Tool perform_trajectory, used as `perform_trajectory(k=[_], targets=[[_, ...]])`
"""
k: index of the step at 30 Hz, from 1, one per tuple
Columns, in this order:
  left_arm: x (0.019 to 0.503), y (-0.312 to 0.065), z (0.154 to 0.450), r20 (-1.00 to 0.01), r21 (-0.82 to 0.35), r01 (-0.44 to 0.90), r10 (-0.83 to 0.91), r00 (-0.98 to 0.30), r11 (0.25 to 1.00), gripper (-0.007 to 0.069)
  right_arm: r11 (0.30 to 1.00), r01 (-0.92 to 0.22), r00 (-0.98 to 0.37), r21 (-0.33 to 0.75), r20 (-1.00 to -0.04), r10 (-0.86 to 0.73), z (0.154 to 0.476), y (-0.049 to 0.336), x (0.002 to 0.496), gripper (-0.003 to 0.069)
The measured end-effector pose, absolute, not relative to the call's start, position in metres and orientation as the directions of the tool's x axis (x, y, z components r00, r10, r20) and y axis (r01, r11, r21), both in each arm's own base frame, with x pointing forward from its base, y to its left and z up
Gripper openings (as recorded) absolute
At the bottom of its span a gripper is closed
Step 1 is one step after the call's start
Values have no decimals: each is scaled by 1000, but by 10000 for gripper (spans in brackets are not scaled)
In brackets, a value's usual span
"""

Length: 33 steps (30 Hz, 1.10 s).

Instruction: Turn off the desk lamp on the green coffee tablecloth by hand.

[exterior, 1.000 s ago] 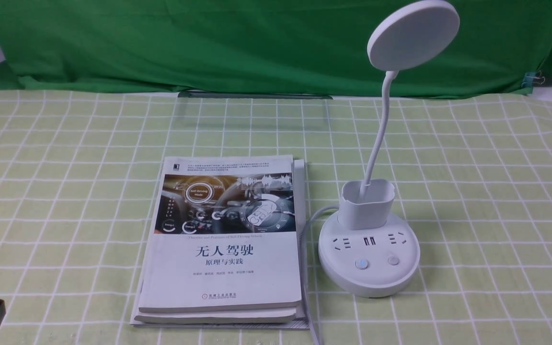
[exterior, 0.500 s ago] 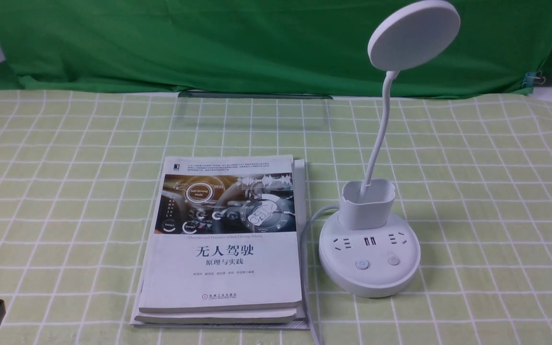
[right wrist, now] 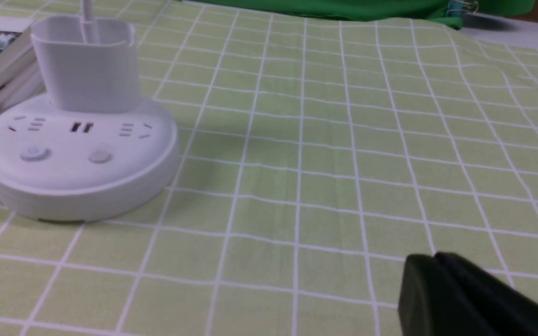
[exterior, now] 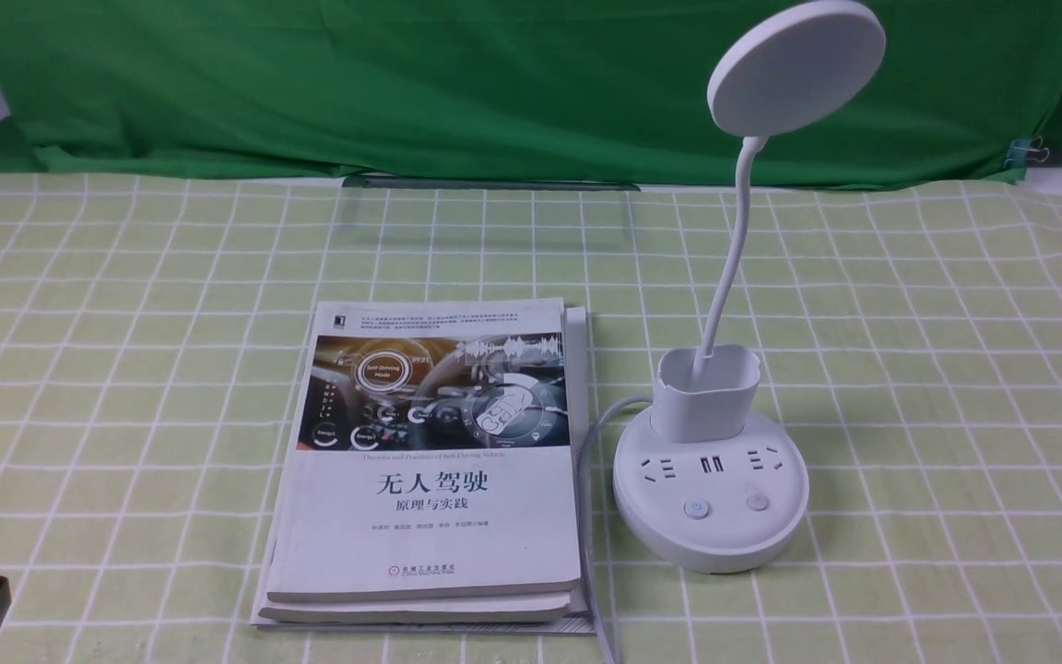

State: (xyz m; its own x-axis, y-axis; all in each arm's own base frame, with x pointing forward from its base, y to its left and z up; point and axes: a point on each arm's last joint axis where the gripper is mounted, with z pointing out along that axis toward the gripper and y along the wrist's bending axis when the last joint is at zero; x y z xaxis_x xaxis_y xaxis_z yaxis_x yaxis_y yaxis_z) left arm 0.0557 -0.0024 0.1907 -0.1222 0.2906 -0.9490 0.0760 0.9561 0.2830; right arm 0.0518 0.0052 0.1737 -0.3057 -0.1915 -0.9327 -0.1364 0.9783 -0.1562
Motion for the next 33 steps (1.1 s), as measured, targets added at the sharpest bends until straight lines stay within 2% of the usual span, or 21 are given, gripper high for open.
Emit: perform_trajectory(k=[33], targets=[[56,-2,191,-949,283,76,291,-122,956,243,978,-136,-306,-155,-933,-191,174,5,52,141]])
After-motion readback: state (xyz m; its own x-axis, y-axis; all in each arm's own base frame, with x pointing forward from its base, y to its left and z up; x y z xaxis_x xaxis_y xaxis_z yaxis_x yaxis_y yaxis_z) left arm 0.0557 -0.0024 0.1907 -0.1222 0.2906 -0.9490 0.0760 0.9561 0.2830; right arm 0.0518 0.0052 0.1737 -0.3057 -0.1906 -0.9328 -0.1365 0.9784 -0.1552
